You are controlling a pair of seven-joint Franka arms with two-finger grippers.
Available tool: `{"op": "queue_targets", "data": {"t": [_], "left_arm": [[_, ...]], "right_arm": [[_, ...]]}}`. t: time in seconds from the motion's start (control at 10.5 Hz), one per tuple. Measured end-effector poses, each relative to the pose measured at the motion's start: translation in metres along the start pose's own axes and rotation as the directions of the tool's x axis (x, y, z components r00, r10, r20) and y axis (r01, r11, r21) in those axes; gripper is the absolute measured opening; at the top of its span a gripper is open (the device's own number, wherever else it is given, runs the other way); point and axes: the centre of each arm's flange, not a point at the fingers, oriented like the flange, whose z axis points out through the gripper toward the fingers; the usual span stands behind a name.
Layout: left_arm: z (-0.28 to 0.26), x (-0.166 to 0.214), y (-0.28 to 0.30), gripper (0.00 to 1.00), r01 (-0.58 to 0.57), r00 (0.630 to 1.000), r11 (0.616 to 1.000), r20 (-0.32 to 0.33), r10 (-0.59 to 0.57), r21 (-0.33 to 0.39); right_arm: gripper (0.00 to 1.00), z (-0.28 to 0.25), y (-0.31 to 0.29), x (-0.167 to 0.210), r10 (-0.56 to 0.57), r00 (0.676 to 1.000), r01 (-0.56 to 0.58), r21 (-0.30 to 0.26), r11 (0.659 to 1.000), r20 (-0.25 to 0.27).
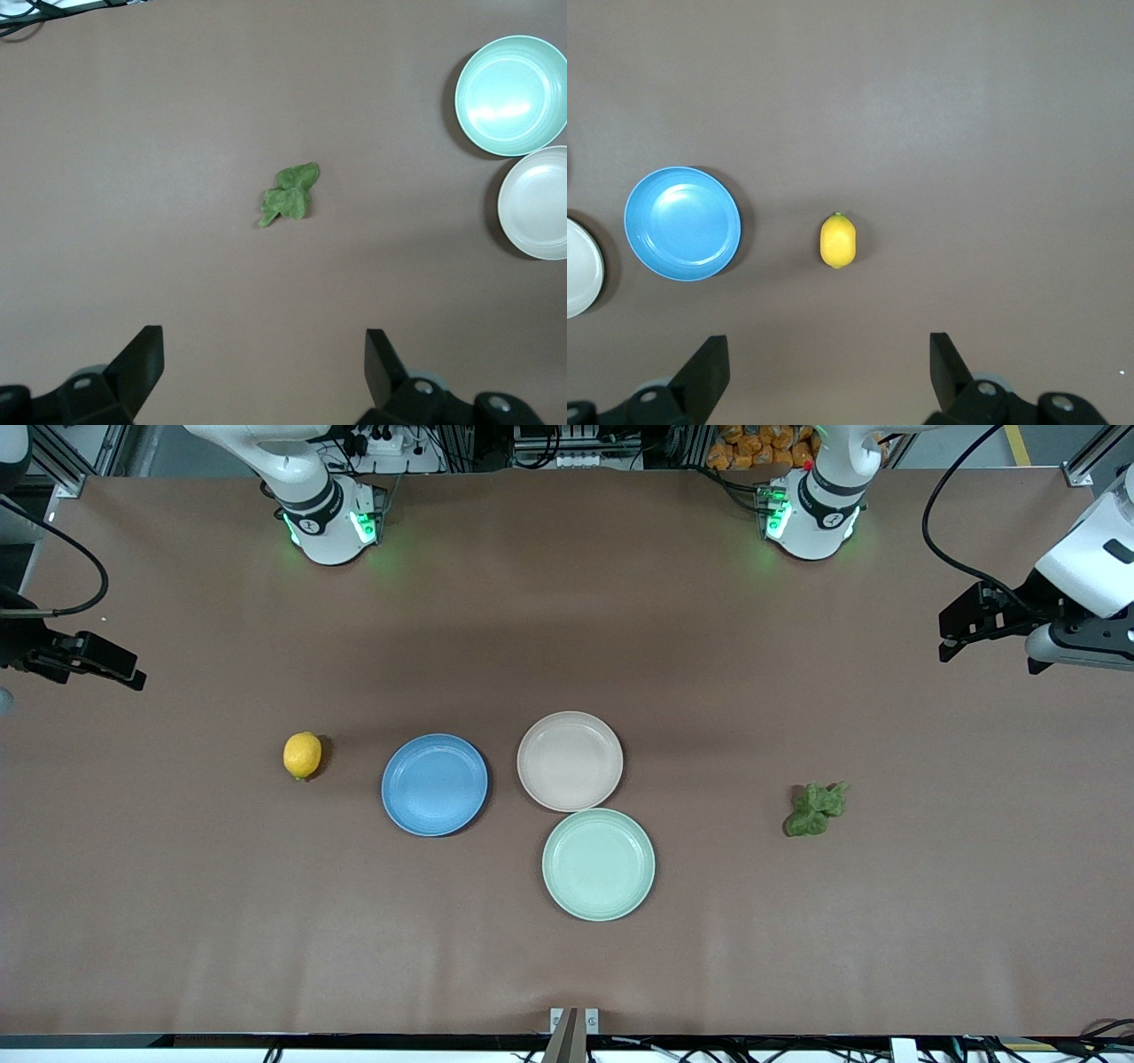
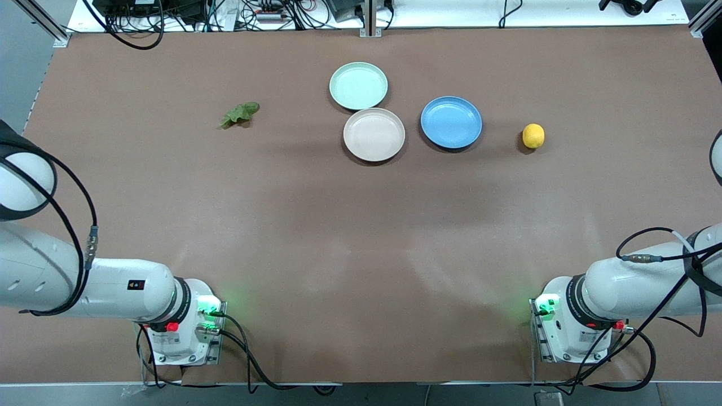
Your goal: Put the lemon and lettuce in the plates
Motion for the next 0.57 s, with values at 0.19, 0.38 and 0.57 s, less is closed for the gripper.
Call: {"op": "queue_targets", "data": {"t": [0.19, 0.38, 0.57], "left_arm": [[0.0, 0.0, -0.0003, 1.0, 0.001, 1.0, 1.0, 0.0, -0.001, 0.0], [-0.0001, 0.0, -0.0005, 1.0, 0.001, 1.0, 1.0, 0.0, -0.001, 0.0], [-0.0012, -0.0013, -0.0056, 1.0, 0.01, 1.0, 1.0, 0.001, -0.01, 0.001]], "right_arm": [[1.0, -0.0018, -0.0054, 0.002, -0.009, 1.0, 0.009, 0.002, 1.0, -0.022], [1.0, -0.0018, -0.0103, 0.0024, -0.017, 0.999, 0.017, 0.002, 1.0, -0.027], [1.0, -0.0008, -0.0108, 0.0039, -0.018, 0.999, 0.018, 0.003, 1.0, -0.032]]}}
